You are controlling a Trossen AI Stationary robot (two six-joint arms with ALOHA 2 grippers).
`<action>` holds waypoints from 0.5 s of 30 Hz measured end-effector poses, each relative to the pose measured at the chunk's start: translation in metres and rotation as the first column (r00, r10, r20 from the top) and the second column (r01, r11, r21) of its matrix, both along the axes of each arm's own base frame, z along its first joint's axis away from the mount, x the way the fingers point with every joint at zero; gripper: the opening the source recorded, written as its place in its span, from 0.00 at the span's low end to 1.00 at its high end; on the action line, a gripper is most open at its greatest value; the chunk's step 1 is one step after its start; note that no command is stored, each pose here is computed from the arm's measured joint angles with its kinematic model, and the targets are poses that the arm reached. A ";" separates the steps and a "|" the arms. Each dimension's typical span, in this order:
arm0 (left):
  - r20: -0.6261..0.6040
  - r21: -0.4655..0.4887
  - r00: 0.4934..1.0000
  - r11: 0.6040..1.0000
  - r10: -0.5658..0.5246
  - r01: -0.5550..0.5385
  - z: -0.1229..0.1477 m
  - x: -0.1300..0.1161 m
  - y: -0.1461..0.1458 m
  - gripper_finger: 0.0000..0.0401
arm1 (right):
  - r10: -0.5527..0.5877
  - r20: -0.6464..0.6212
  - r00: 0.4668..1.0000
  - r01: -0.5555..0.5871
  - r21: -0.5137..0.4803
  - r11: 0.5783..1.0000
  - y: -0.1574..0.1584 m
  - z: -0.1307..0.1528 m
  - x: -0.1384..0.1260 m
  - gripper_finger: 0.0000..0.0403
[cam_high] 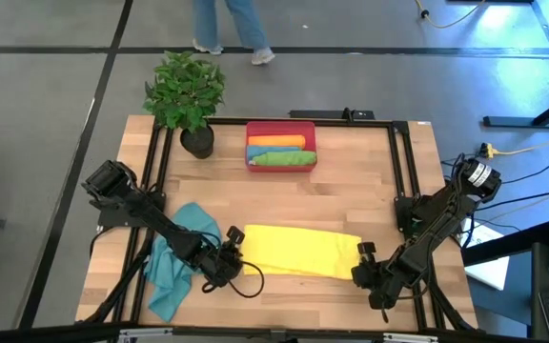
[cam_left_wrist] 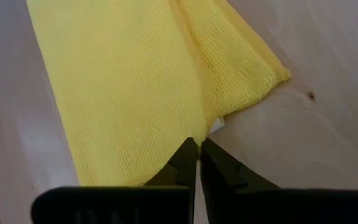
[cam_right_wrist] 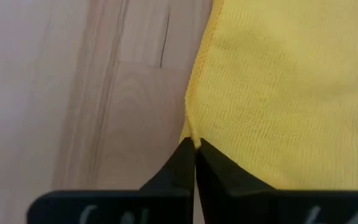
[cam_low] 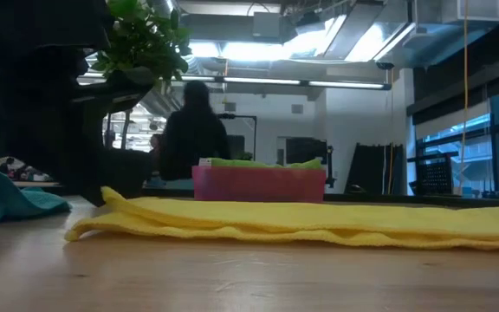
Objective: Roll microfiber towels into tight, uniform cylinder then place into a basket
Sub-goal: Fold the yellow towel
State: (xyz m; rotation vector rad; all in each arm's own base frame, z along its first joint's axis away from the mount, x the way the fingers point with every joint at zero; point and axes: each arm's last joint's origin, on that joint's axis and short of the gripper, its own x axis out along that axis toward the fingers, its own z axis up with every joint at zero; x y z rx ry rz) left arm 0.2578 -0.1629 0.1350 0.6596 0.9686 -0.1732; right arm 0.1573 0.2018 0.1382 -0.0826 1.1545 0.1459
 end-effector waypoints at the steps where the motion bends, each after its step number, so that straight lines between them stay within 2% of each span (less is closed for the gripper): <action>1: -0.001 0.004 1.000 1.000 -0.006 0.006 0.000 0.000 0.000 0.02 | -0.014 -0.003 1.000 0.014 0.004 1.000 0.000 0.001 0.000 0.03; 5: 0.040 -0.019 0.999 1.000 -0.012 0.013 0.014 0.005 -0.003 0.00 | -0.040 -0.037 0.999 0.039 -0.034 0.999 0.001 0.010 0.001 0.04; 15: 0.131 -0.095 0.991 0.995 -0.026 0.039 0.048 0.021 -0.017 0.00 | -0.095 -0.042 0.995 0.082 -0.245 0.966 0.000 0.051 0.004 0.03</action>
